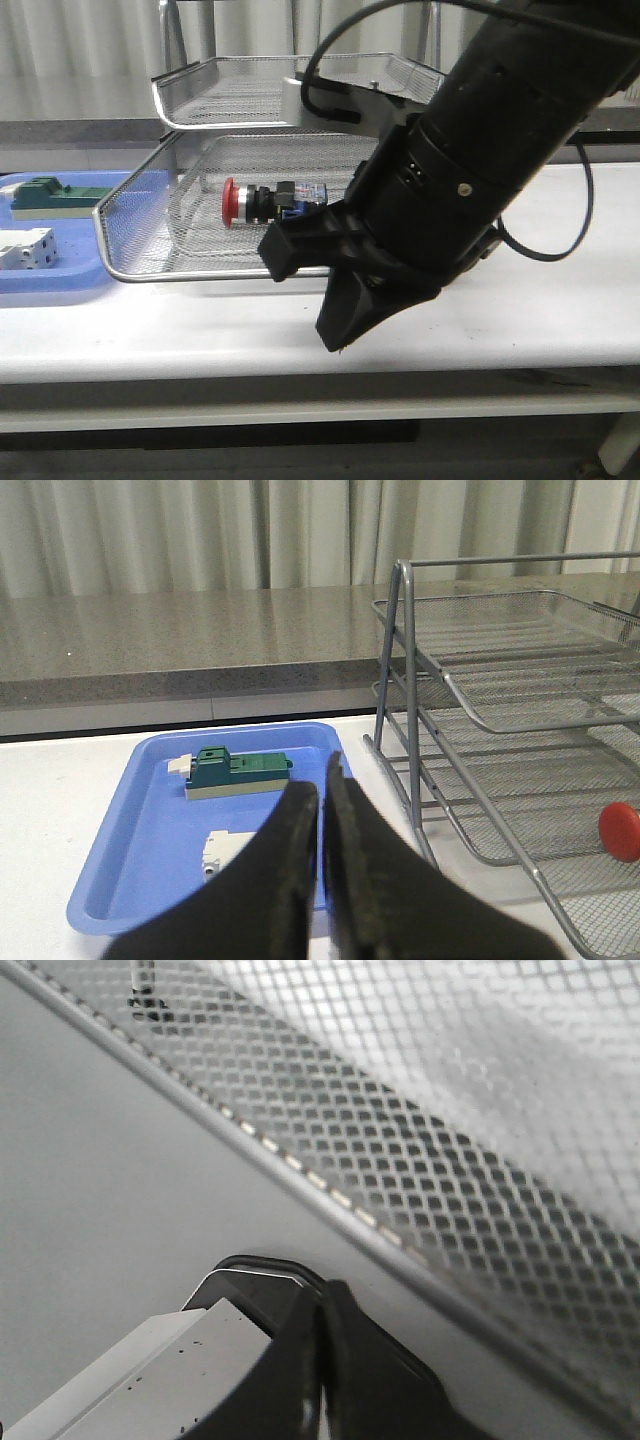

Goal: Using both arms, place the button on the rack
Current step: 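Push the extended tier back into the rack with the right gripper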

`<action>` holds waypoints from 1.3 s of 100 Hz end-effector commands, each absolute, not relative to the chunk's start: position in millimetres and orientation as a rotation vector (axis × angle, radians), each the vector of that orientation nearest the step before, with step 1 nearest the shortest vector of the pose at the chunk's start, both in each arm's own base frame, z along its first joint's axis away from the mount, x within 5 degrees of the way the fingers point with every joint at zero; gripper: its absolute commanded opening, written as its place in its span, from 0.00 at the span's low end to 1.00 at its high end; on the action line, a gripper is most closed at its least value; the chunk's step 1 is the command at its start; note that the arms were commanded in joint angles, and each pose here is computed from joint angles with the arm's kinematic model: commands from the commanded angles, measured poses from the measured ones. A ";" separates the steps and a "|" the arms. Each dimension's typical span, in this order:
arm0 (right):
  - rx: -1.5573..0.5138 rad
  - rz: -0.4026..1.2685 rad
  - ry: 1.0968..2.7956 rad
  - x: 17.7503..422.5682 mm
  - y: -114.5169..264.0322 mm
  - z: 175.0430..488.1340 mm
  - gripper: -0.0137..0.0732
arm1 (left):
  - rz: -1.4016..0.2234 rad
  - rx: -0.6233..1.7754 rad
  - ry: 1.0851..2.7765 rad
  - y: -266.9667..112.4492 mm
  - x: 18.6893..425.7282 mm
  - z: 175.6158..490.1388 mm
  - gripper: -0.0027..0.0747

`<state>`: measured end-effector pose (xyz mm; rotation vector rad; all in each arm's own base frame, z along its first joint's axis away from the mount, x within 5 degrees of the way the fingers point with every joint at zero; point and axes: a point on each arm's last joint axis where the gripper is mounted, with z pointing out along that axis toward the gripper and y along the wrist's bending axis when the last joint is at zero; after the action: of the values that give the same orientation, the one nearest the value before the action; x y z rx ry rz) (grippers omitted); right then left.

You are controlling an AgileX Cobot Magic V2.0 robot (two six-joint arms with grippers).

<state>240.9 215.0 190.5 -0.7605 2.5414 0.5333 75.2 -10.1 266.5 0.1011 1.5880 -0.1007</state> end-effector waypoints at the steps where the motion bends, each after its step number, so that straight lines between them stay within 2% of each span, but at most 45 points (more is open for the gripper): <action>1: -0.762 0.534 2.432 251.4 222.1 209.7 0.08 | -0.098 0.062 1.494 -7.8 75.3 282.3 0.04; 30: -0.780 0.472 2.338 276.3 228.0 218.3 0.08 | -0.098 0.062 1.494 -7.8 75.3 282.3 0.04; 93: -0.678 0.344 2.253 349.9 205.0 235.0 0.08 | -0.098 0.062 1.494 -7.8 75.3 282.3 0.04; 130: -0.695 0.344 2.278 351.6 205.7 233.8 0.08 | -0.098 0.062 1.494 -7.8 75.3 282.3 0.04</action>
<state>347.6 207.0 202.8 -0.7185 2.3855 0.3395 75.2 -10.1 266.5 0.1008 1.5872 -0.1005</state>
